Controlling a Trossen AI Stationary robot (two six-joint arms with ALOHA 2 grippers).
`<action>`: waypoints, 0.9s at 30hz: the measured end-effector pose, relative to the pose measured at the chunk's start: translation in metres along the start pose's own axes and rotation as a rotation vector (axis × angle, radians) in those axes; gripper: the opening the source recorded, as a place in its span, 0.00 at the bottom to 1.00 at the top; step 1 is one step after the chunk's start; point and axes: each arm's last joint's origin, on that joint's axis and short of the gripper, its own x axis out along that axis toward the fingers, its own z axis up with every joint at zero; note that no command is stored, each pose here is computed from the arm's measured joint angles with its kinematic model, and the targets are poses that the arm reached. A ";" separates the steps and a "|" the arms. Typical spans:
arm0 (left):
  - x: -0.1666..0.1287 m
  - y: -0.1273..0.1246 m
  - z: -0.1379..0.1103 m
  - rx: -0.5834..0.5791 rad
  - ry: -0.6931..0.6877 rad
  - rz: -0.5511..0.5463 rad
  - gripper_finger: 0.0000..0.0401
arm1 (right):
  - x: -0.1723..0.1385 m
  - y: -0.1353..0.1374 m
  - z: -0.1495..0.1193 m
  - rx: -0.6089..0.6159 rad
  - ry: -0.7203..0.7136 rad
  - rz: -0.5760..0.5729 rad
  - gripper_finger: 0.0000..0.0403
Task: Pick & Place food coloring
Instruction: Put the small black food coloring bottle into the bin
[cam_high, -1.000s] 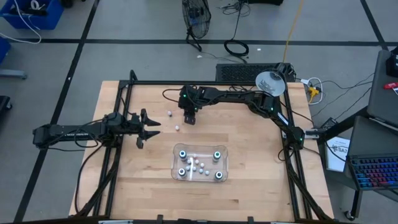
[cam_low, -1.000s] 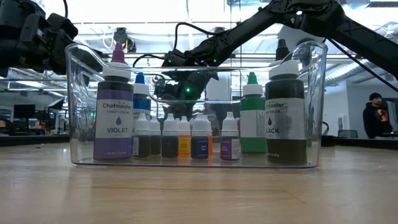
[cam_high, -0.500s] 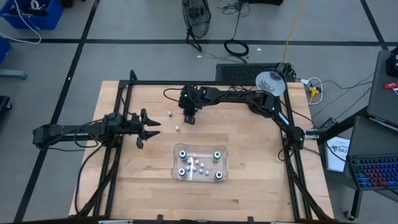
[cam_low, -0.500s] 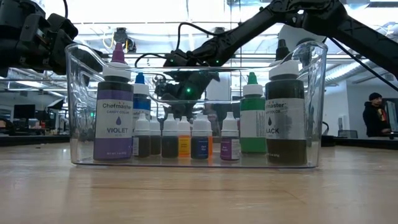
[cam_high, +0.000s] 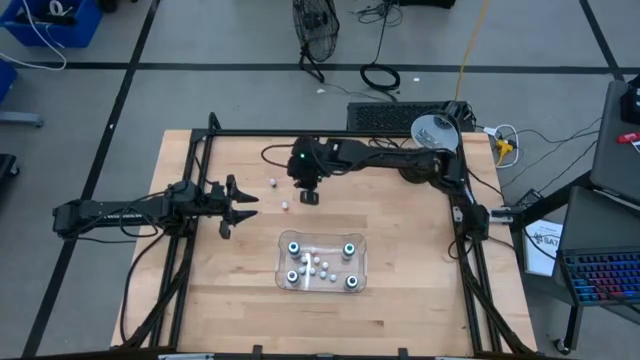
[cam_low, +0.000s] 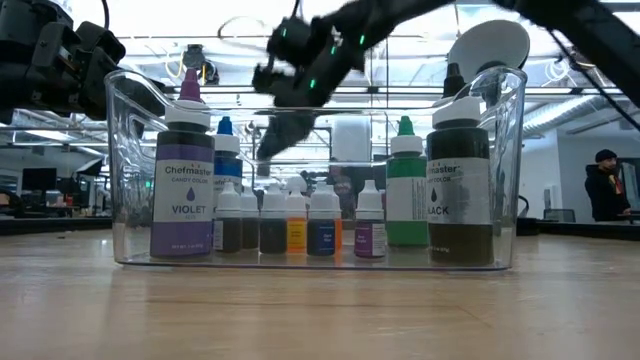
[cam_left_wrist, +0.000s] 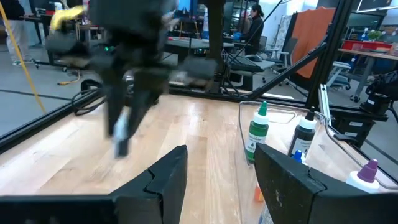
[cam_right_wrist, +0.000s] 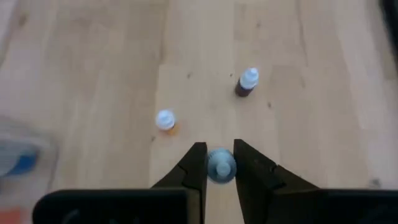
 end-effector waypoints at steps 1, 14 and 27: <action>0.000 0.000 0.000 0.000 0.000 0.000 0.47 | -0.008 0.007 0.003 -0.016 0.009 -0.005 0.11; 0.000 0.000 0.000 0.000 0.000 0.000 0.46 | -0.052 0.138 0.006 -0.145 0.074 0.112 0.11; 0.000 0.000 0.000 0.002 0.000 0.000 0.47 | -0.024 0.195 -0.042 -0.073 0.216 0.170 0.11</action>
